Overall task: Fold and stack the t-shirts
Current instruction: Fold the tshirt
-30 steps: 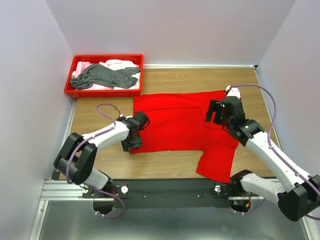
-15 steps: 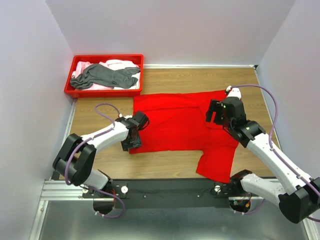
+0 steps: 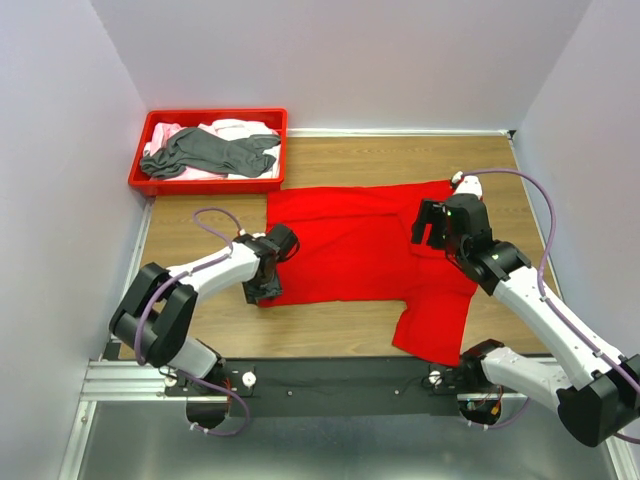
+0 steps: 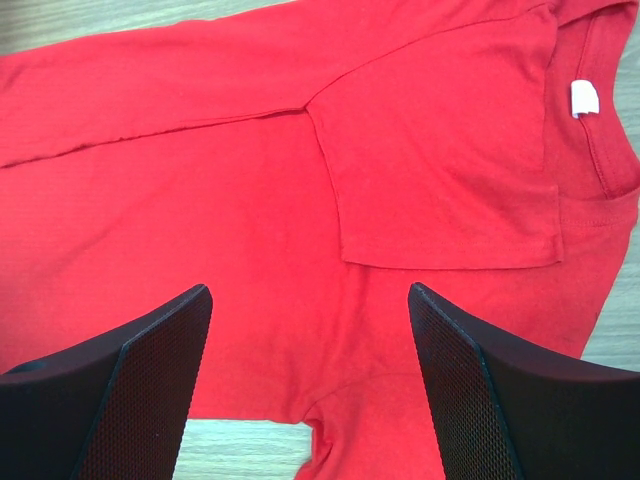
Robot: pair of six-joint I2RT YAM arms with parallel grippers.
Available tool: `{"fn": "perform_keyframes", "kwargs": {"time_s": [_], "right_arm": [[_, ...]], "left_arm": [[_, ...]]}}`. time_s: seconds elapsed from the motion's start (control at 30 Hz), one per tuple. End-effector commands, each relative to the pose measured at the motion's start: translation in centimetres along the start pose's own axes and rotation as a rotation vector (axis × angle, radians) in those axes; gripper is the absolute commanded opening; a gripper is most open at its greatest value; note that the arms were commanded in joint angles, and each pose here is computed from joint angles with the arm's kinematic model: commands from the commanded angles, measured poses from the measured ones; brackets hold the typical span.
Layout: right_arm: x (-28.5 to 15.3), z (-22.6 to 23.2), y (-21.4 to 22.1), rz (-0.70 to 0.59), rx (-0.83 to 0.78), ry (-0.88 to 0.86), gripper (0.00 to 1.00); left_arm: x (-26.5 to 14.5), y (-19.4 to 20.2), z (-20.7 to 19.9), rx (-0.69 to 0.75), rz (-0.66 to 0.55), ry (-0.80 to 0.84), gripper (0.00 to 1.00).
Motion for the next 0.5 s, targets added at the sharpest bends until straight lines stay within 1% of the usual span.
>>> {"fn": "perform_keyframes", "kwargs": {"time_s": [0.0, 0.13, 0.23, 0.27, 0.37, 0.47], "right_arm": [[-0.13, -0.07, 0.18, -0.017, -0.007, 0.002, 0.86], [-0.21, -0.07, 0.12, -0.024, -0.009, 0.005, 0.86], [-0.34, -0.07, 0.08, -0.03, -0.009, 0.005, 0.86], [-0.3, -0.09, 0.09, -0.03, -0.009, 0.007, 0.86], [-0.25, -0.09, 0.08, -0.029, -0.011, 0.009, 0.86], [-0.07, -0.27, 0.19, -0.028, -0.018, 0.024, 0.86]], "left_arm": [[0.78, -0.04, 0.06, 0.03, 0.012, -0.043, 0.5], [1.08, 0.07, 0.02, 0.049, 0.031, -0.055, 0.42], [1.04, 0.14, -0.11, 0.049, 0.036, -0.05, 0.24], [0.94, 0.16, -0.12, 0.043, 0.035, -0.042, 0.16], [0.62, 0.22, -0.21, 0.031, 0.025, -0.022, 0.01], [0.31, 0.14, -0.15, 0.027, 0.017, -0.018, 0.0]]}}
Point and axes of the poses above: each gripper's point midway between its finger pads, its own x axis out along the fingers, its own z axis along the line the jaws close on, y = z × x, the point moved 6 cm from there along -x, back along the fingers, and after that the axes turned 14 degrees about x, right-handed, at the moved point
